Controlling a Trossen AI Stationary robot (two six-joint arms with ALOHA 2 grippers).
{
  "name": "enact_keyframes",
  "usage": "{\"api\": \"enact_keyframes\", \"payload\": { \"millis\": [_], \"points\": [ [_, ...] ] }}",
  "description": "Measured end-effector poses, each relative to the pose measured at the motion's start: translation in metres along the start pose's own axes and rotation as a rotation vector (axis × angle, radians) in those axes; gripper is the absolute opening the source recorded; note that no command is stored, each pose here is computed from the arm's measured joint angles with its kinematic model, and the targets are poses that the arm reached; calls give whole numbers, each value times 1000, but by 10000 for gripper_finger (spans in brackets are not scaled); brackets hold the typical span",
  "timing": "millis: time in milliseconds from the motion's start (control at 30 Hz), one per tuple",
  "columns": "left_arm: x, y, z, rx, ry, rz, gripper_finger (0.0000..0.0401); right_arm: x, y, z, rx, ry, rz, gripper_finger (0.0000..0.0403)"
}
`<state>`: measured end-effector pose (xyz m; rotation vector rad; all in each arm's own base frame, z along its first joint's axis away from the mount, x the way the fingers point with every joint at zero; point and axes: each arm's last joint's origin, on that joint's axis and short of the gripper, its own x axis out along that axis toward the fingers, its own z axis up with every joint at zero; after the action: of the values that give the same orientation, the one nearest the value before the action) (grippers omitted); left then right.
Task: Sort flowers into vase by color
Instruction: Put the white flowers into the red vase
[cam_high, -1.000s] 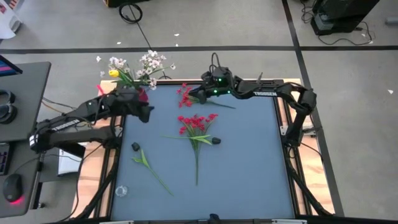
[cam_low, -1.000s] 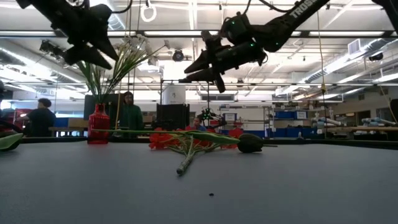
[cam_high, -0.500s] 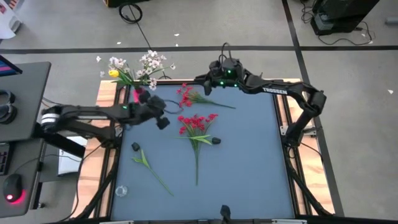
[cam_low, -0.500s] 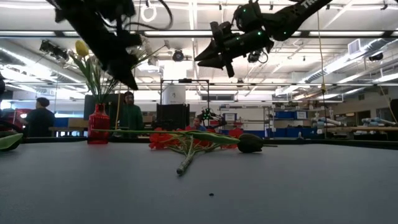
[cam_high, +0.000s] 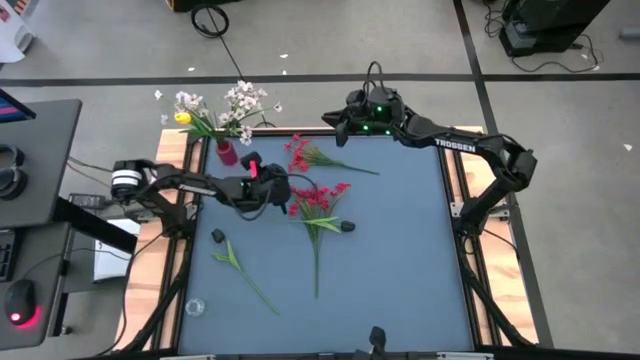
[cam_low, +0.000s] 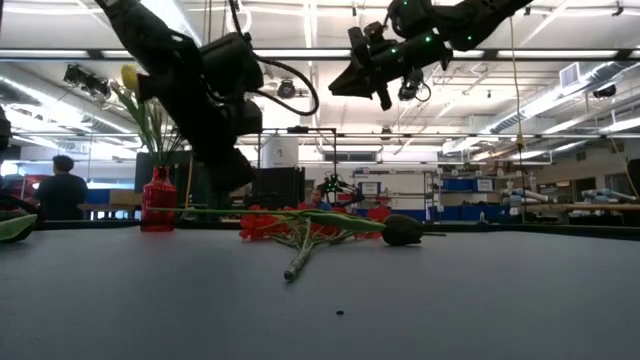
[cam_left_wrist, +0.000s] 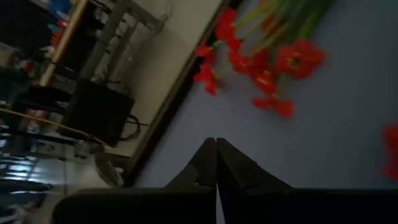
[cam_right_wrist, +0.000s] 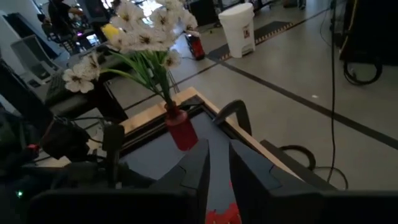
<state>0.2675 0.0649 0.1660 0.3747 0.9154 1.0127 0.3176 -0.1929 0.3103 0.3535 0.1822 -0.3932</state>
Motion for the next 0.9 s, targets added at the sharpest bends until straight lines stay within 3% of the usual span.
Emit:
{"api": "enact_keyframes", "payload": {
  "millis": [300,500,900],
  "points": [
    [28,43,1,-94,69,99,5,-2,-9,-2,-3,40,-20,56],
    [41,63,-3,-95,128,268,5,-3,-17,-2,-8,57,-42,48],
    [37,98,-6,-274,147,483,4,-7,-31,-1,-8,78,-51,42]
  ]
}}
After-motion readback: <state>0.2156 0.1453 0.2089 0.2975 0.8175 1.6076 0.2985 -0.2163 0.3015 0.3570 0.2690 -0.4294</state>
